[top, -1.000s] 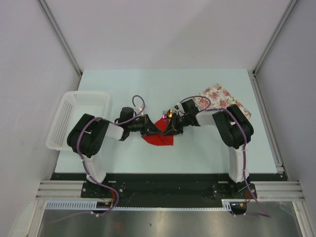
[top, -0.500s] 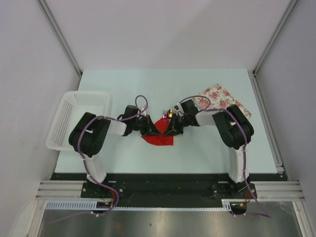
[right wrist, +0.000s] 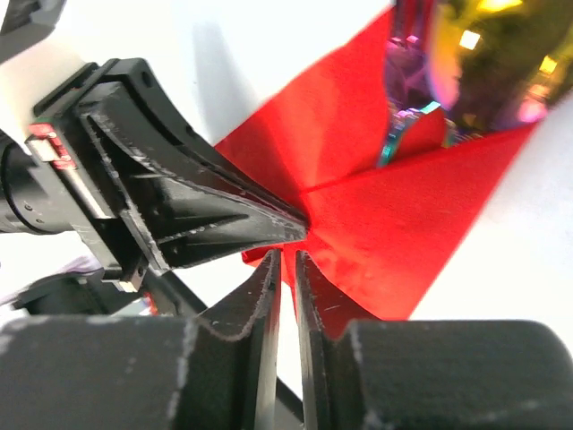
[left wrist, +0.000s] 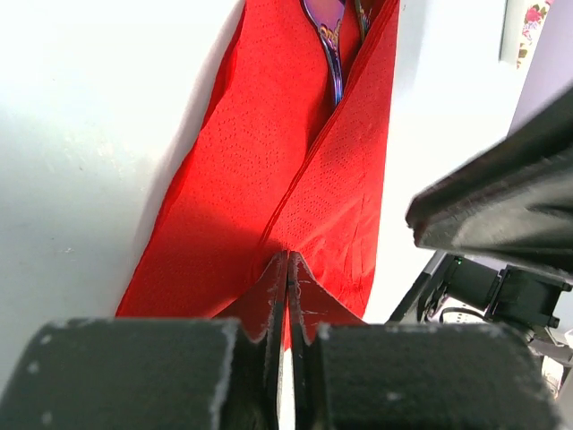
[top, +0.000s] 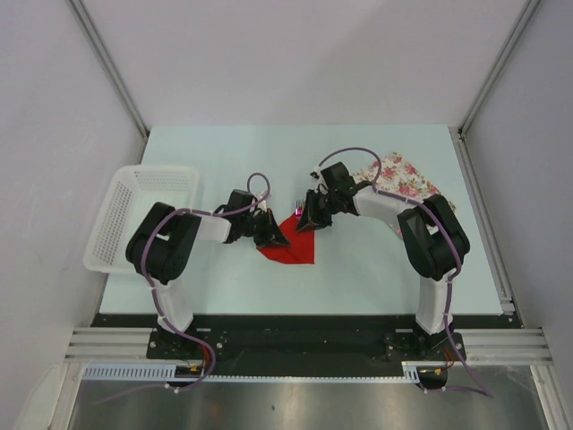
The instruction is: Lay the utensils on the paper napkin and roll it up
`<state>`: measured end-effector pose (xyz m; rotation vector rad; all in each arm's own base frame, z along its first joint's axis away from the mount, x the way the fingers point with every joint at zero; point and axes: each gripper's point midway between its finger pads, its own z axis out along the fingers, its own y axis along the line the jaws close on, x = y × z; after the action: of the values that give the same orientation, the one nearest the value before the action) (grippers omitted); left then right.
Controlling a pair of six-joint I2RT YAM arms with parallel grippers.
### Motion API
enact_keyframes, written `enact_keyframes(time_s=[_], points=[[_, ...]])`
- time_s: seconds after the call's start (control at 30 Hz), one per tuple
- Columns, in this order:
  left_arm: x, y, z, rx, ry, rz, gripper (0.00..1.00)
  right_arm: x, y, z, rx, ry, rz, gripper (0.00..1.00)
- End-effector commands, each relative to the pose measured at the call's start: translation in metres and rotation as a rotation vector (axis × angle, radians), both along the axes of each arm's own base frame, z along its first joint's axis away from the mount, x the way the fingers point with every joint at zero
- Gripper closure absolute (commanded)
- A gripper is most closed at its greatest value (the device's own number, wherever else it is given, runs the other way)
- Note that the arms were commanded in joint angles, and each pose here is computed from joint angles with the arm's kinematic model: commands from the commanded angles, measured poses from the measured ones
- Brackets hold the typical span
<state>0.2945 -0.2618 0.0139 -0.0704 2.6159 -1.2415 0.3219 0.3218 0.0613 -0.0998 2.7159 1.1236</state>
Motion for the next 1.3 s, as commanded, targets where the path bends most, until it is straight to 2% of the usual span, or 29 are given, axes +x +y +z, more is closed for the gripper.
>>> enact_keyframes(time_s=[0.0,0.2,0.53,0.67,1.0,1.27], points=[[0.003,0.009,-0.015,0.081,-0.013,0.015,0.96,0.001,0.000,0.012,-0.107,-0.104,0.032,0.86],[0.004,0.008,-0.013,0.081,-0.022,0.015,0.96,0.001,-0.004,-0.012,-0.172,-0.067,0.037,0.91],[0.002,0.007,-0.013,0.077,-0.024,0.004,0.96,-0.005,0.002,-0.043,-0.179,-0.021,0.066,0.92],[0.002,0.007,-0.014,0.078,-0.024,0.005,0.97,-0.003,0.000,-0.042,-0.195,-0.034,0.058,0.92],[0.002,0.008,-0.013,0.079,-0.030,0.002,0.97,0.000,0.019,0.014,-0.067,-0.138,0.076,0.92],[0.002,0.007,-0.009,0.075,-0.043,-0.007,0.97,-0.002,0.015,-0.010,-0.113,-0.103,0.074,0.92]])
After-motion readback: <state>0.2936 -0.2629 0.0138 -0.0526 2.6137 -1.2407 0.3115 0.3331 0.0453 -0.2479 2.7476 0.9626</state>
